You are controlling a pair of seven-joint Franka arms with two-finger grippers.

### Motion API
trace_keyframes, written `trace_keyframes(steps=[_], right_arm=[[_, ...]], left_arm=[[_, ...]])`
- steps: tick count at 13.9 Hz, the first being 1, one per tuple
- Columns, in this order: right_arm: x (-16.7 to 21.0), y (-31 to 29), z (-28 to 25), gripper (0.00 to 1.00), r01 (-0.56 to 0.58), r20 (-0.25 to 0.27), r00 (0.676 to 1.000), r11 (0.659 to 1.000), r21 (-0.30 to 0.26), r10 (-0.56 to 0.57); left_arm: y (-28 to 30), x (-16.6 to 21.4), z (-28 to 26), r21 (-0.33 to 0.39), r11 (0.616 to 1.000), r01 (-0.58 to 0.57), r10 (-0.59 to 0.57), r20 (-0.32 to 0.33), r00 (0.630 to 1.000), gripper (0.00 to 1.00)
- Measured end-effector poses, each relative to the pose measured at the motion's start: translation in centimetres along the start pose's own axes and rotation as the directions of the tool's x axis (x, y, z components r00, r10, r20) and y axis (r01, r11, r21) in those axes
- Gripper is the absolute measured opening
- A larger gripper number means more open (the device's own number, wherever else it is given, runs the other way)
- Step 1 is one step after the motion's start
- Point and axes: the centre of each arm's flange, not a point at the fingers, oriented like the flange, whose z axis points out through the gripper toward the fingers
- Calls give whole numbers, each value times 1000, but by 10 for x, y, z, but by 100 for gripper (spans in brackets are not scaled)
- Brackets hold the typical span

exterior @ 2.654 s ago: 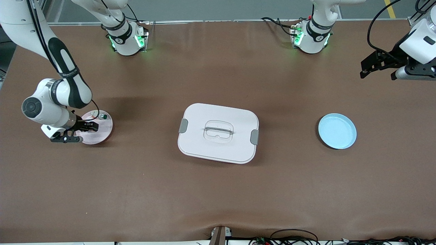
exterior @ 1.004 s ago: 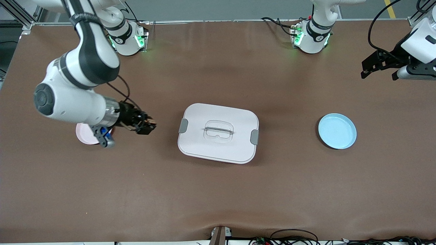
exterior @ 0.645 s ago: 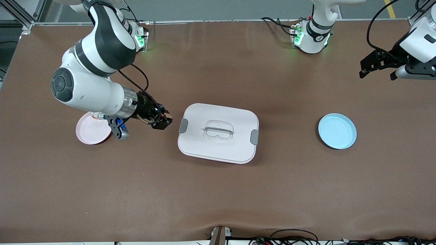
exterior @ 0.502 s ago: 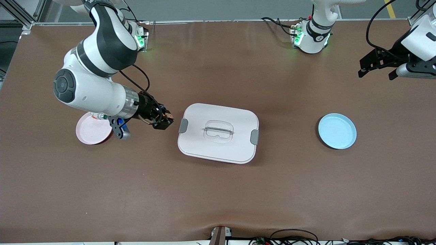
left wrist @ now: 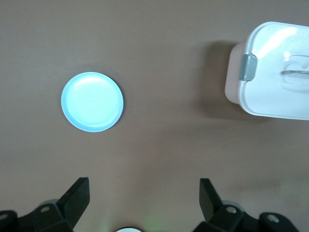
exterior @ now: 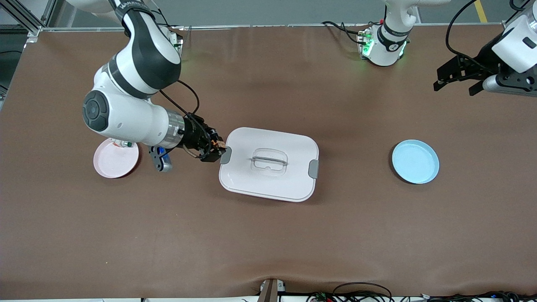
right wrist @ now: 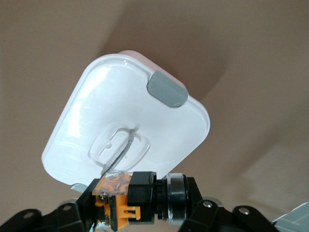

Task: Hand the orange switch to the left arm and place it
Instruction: 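Carry the switch over the white box while the left gripper approaches, then grasp the switch with the left gripper beside the right gripper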

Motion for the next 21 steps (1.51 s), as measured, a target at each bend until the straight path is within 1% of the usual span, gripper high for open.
trace_keyframes(steps=[3,4,6,7,8,11,13,14,16,17,19,21], right_arm=[[-12,-13,0,73,-84,13,996,996,24,84],[-19,-19,1,73,-114,22,993,993,41,113],[-38,-32,9,73,-173,43,985,980,101,170],[-51,-38,17,73,-201,62,979,970,134,194],[-64,-45,27,73,-229,81,972,960,159,218],[-97,-62,50,73,-290,124,955,937,194,270],[-119,-69,58,73,-310,151,948,925,219,282],[-129,-70,60,73,-334,169,939,914,231,300],[-145,-73,57,73,-423,226,900,868,259,372],[-151,-73,55,73,-461,252,881,846,267,400],[-163,-72,55,73,-497,279,859,827,263,428],[-171,-70,59,73,-527,295,840,813,247,455]], left_arm=[[8,-1,2,-72,997,-3,4,14,1000,100],[10,-1,3,-92,996,-3,5,24,1000,100],[16,2,9,-140,990,-5,12,44,999,100],[21,3,14,-177,984,-5,17,62,998,100],[26,6,20,-218,976,-4,22,81,996,100],[44,15,39,-336,942,3,46,136,990,100],[65,19,53,-390,921,-9,80,166,983,100],[78,20,60,-410,912,-18,98,175,980,100],[101,23,76,-452,892,-23,109,165,980,100],[107,24,81,-482,876,-14,103,159,982,100],[111,28,83,-538,843,-8,93,132,987,100],[110,35,78,-551,834,-17,72,79,994,100]])
